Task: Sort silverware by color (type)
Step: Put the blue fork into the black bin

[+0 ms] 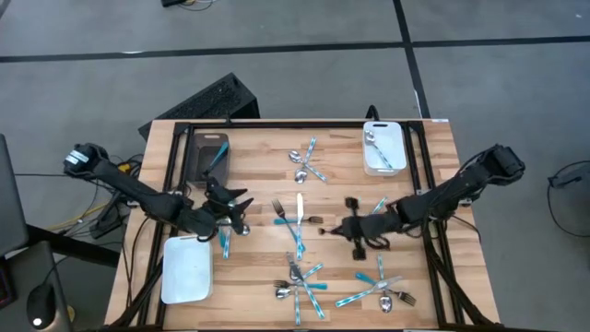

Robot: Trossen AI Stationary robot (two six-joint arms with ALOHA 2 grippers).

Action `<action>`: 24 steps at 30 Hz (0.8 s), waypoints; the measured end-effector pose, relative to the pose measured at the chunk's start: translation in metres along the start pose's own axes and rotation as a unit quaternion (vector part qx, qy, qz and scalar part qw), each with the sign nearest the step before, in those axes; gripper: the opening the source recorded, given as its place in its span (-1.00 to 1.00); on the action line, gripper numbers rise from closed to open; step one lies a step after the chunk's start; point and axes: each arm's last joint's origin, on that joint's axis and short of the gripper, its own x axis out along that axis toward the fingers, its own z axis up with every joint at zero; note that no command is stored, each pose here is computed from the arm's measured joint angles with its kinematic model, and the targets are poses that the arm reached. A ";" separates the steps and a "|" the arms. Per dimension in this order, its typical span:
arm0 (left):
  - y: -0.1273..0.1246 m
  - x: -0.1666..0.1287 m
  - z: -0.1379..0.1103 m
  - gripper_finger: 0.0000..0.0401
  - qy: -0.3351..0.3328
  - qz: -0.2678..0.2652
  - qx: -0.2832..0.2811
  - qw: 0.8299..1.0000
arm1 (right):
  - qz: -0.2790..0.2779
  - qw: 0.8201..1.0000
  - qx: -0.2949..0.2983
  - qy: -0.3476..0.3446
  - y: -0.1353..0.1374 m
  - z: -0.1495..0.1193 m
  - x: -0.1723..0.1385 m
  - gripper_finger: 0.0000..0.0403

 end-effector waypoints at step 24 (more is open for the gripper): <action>0.040 0.112 0.026 -0.21 -0.042 -0.196 -0.012 0.980 | -0.130 0.988 0.056 -0.068 -0.120 0.004 0.017 -0.88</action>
